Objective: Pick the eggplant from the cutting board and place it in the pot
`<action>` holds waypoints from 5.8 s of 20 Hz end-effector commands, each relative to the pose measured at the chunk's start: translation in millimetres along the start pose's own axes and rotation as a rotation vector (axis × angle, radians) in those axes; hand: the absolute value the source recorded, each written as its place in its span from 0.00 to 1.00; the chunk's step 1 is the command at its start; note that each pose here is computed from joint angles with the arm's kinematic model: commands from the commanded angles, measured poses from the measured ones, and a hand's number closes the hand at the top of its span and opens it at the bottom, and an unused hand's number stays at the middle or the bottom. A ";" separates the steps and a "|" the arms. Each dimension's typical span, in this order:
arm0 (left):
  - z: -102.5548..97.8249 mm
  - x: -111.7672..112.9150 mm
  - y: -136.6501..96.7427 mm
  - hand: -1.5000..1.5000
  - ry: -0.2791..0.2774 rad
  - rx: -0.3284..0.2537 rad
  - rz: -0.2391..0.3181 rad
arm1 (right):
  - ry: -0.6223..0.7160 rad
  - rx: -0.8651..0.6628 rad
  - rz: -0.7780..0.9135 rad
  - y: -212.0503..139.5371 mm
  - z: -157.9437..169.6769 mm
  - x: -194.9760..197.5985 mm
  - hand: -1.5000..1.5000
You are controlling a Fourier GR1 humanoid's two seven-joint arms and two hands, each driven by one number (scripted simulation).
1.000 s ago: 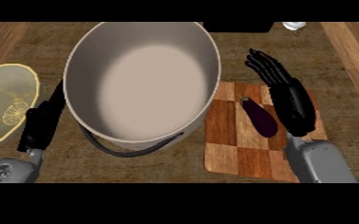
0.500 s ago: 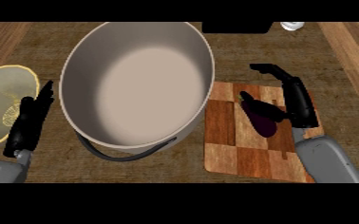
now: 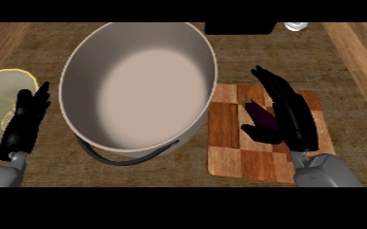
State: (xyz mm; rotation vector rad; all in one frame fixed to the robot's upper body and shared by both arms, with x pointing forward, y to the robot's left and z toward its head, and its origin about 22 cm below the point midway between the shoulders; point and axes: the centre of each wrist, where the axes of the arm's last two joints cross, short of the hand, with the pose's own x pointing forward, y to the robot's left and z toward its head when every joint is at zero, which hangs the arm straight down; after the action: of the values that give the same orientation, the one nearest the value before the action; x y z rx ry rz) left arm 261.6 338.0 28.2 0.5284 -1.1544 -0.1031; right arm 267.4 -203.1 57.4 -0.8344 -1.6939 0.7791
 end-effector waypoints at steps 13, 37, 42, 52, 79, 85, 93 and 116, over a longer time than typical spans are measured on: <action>-5.2 -0.3 -8.7 0.50 -0.005 -0.003 0.004 | 0.348 0.586 0.437 -40.6 -31.3 93.2 0.00; -3.5 5.9 -1.1 0.50 -0.002 -0.009 -0.001 | 0.492 0.616 0.490 21.1 -40.3 36.7 0.00; -3.3 5.1 -13.3 0.50 -0.009 0.005 -0.003 | 0.485 0.606 0.532 33.5 -34.8 20.4 0.00; -7.5 12.6 -11.6 0.50 -0.013 0.005 0.004 | 0.574 0.658 0.514 45.8 -56.8 25.9 0.00; -1.8 -13.5 -11.7 0.50 0.008 -0.006 0.008 | 0.434 0.598 0.583 64.8 -39.3 -42.8 1.00; -5.9 0.2 -9.0 0.50 -0.016 -0.011 0.002 | 0.362 0.506 0.606 58.1 -46.7 4.1 1.00; -8.8 9.1 5.2 0.50 0.001 0.029 0.027 | 0.327 0.426 0.415 -10.4 17.3 -34.6 1.00; -2.2 17.4 -31.7 0.50 -0.015 -0.012 0.003 | -0.151 -0.260 0.125 -142.8 21.5 161.9 1.00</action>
State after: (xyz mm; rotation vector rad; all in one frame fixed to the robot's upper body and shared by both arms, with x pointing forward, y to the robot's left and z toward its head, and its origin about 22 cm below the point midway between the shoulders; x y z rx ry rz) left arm 267.6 325.0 27.6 0.5258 -1.1591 -0.1035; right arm 191.5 -174.5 224.4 -1.1067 -1.8725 0.7130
